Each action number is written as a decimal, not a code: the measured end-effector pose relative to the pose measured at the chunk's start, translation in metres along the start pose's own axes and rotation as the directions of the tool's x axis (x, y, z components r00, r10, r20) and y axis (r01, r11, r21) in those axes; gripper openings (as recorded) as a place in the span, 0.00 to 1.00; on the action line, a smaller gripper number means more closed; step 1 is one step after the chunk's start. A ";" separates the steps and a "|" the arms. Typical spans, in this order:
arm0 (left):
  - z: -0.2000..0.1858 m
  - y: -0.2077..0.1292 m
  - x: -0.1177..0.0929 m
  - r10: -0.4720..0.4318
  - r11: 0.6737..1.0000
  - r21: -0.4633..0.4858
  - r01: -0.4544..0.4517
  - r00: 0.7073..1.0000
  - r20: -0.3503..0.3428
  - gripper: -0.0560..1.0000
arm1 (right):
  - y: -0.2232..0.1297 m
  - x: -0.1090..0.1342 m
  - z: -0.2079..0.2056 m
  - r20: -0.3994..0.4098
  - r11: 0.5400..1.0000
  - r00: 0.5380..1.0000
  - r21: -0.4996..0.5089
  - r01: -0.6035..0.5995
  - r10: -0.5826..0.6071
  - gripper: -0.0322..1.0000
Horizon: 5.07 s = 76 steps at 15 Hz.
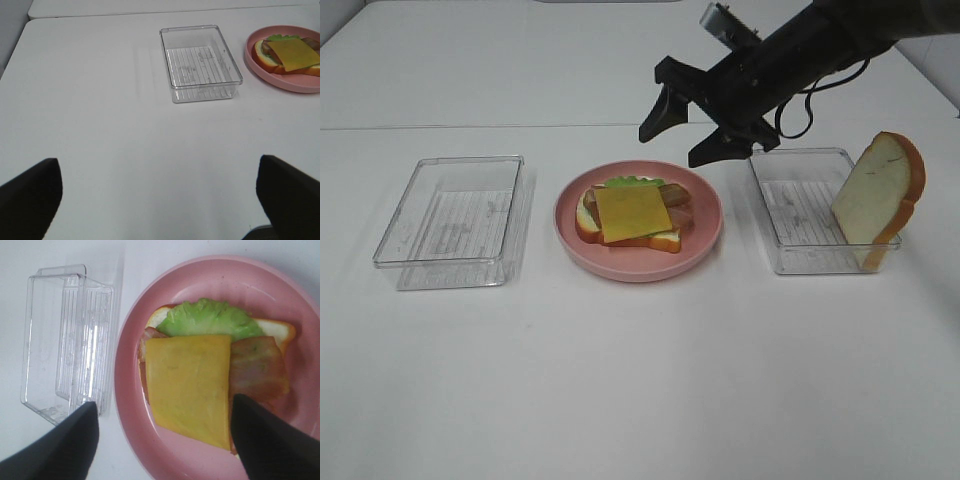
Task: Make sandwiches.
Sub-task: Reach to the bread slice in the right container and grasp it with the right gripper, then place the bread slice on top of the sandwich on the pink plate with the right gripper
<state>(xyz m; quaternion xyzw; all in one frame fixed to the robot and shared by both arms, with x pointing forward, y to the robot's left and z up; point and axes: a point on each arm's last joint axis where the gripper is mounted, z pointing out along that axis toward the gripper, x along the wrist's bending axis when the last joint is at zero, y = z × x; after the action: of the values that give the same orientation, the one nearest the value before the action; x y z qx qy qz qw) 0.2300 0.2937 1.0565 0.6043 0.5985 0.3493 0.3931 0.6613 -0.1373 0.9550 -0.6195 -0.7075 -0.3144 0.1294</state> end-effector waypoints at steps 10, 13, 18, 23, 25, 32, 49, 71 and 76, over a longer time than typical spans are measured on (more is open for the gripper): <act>0.000 0.000 0.000 0.000 1.000 0.000 0.000 1.000 0.000 0.97 | 0.001 0.006 -0.140 0.549 0.993 0.833 -0.044 0.107 -0.065 0.95; 0.000 0.000 0.000 0.000 1.000 0.000 0.000 1.000 0.000 0.97 | 0.005 -0.031 -0.179 0.595 0.997 0.802 -0.073 -0.015 0.055 0.95; 0.000 0.000 0.000 0.000 1.000 0.000 0.000 1.000 0.000 0.97 | 0.008 -0.078 -0.174 0.615 0.990 0.776 -0.056 -0.132 0.138 0.95; 0.000 0.000 0.000 0.000 1.000 0.000 0.000 1.000 0.000 0.97 | 0.003 -0.114 -0.126 0.615 0.965 0.775 0.085 -0.247 0.145 0.95; 0.000 0.000 0.000 0.000 1.000 0.000 0.000 1.000 0.000 0.97 | 0.000 -0.125 -0.111 0.619 0.952 0.772 0.126 -0.278 0.144 0.95; 0.000 0.000 0.000 0.000 1.000 0.000 0.000 1.000 0.000 0.97 | -0.004 -0.131 -0.100 0.611 0.936 0.781 0.184 -0.301 0.132 0.73; 0.000 0.000 0.000 0.000 1.000 0.000 0.000 1.000 0.000 0.97 | -0.003 -0.088 -0.148 0.568 0.958 0.805 0.095 -0.270 0.170 0.25; 0.000 0.000 0.000 0.000 1.000 0.000 0.000 1.000 0.000 0.97 | -0.011 0.004 0.014 -0.304 0.959 0.915 0.184 -0.215 0.264 0.25; 0.000 0.000 0.000 0.000 1.000 0.000 0.000 1.000 0.000 0.97 | 0.003 -0.005 0.035 -0.261 0.962 0.931 0.169 -0.215 0.254 0.25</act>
<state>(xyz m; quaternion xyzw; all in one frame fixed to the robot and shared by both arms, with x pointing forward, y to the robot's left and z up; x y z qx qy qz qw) 0.2300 0.2937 1.0565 0.6043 0.5985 0.3493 0.3931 0.6726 -0.1199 0.9264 -0.6385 -0.6228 -0.3317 0.3072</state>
